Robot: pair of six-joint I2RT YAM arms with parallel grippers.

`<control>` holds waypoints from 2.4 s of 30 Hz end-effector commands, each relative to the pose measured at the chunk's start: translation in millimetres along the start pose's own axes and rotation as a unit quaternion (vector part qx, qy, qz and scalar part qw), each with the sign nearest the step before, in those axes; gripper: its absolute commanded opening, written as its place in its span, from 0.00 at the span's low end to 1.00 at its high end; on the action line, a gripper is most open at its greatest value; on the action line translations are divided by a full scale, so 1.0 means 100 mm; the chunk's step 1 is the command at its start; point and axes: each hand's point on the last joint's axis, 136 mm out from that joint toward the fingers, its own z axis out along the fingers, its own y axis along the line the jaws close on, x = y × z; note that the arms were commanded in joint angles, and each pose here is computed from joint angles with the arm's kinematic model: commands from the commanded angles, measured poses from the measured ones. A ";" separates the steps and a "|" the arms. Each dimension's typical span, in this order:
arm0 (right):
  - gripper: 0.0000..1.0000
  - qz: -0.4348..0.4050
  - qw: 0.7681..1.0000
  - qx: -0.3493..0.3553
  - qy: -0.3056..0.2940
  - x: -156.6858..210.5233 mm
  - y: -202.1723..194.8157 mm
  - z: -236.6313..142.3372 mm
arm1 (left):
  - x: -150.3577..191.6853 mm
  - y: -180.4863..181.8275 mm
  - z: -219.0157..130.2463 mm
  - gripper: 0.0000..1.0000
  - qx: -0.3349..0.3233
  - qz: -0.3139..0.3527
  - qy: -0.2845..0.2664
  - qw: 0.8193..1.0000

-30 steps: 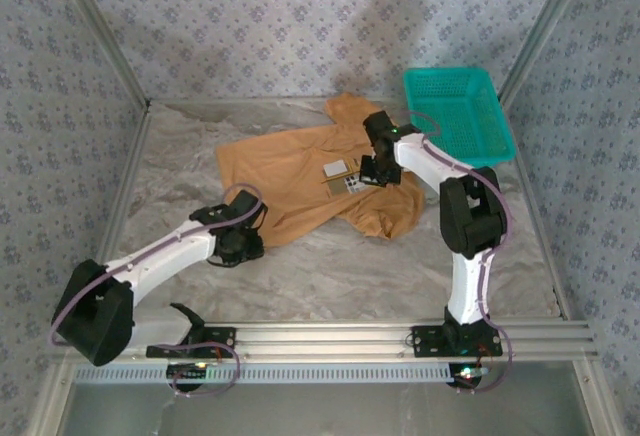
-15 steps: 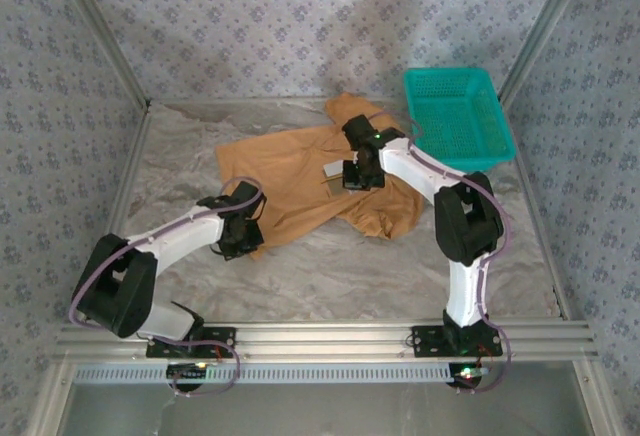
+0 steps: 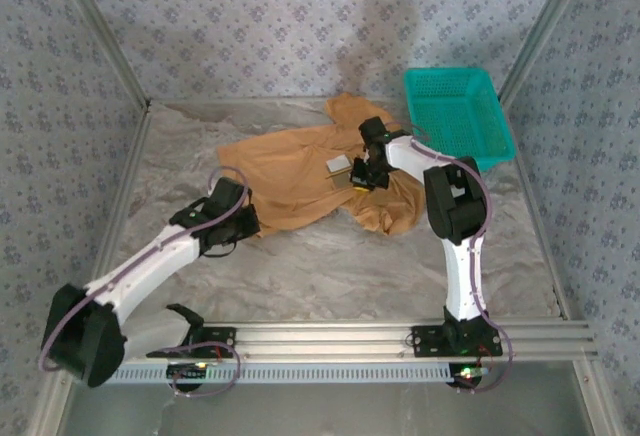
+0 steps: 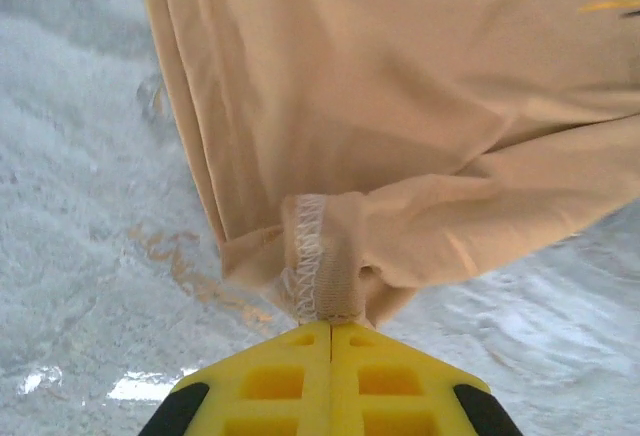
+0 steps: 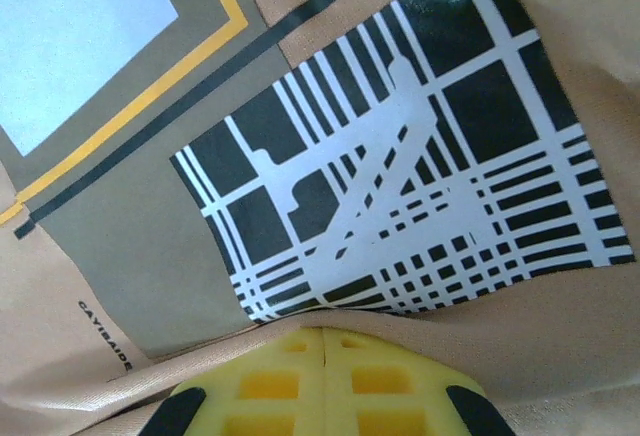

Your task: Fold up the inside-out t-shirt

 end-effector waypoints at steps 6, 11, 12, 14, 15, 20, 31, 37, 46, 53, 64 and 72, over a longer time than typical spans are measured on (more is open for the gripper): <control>0.00 0.054 0.994 0.093 0.037 0.10 -0.69 0.36 | 0.09 0.18 -0.13 0.00 0.063 -0.011 -0.092 0.994; 0.00 0.055 0.994 0.094 0.027 0.03 -0.71 0.32 | 0.43 0.49 0.02 0.00 0.060 -0.062 -0.078 0.993; 0.00 0.053 0.994 0.094 0.025 0.02 -0.70 0.31 | 0.46 0.51 0.03 0.00 0.061 -0.064 -0.076 0.993; 0.00 0.050 0.994 0.091 0.026 0.02 -0.66 0.29 | 0.47 0.53 0.02 0.13 0.058 -0.064 -0.074 0.994; 0.00 0.048 0.994 0.090 0.025 0.02 -0.64 0.28 | 0.46 0.52 0.01 0.20 0.057 -0.060 -0.074 0.994; 0.00 0.038 0.996 0.079 0.023 0.02 -0.52 0.22 | 0.40 0.36 -0.03 0.37 0.070 -0.042 -0.063 0.995; 0.00 0.007 0.998 0.068 0.009 0.01 -0.32 -0.07 | 0.40 -0.18 0.24 0.60 0.060 0.036 0.010 0.997; 0.00 -0.014 0.999 0.043 -0.001 0.13 -0.17 -0.31 | -0.15 0.13 0.48 0.45 -0.035 -0.013 0.008 0.999; 0.00 -0.039 0.998 0.034 0.044 0.53 -0.18 -0.13 | -0.96 0.17 1.34 0.28 -0.051 -0.048 0.051 0.996; 0.00 -0.042 0.993 0.062 0.090 1.19 -0.52 0.03 | -1.15 0.47 1.96 0.25 -0.074 -0.089 0.114 0.987; 0.00 -0.070 0.994 0.061 0.066 1.82 -0.53 -0.46 | -1.85 0.04 1.62 0.29 -0.013 -0.040 0.077 0.996; 0.00 -0.076 0.997 0.018 0.024 1.26 -0.12 -0.66 | -0.98 0.23 0.57 0.32 -0.110 0.032 0.094 0.989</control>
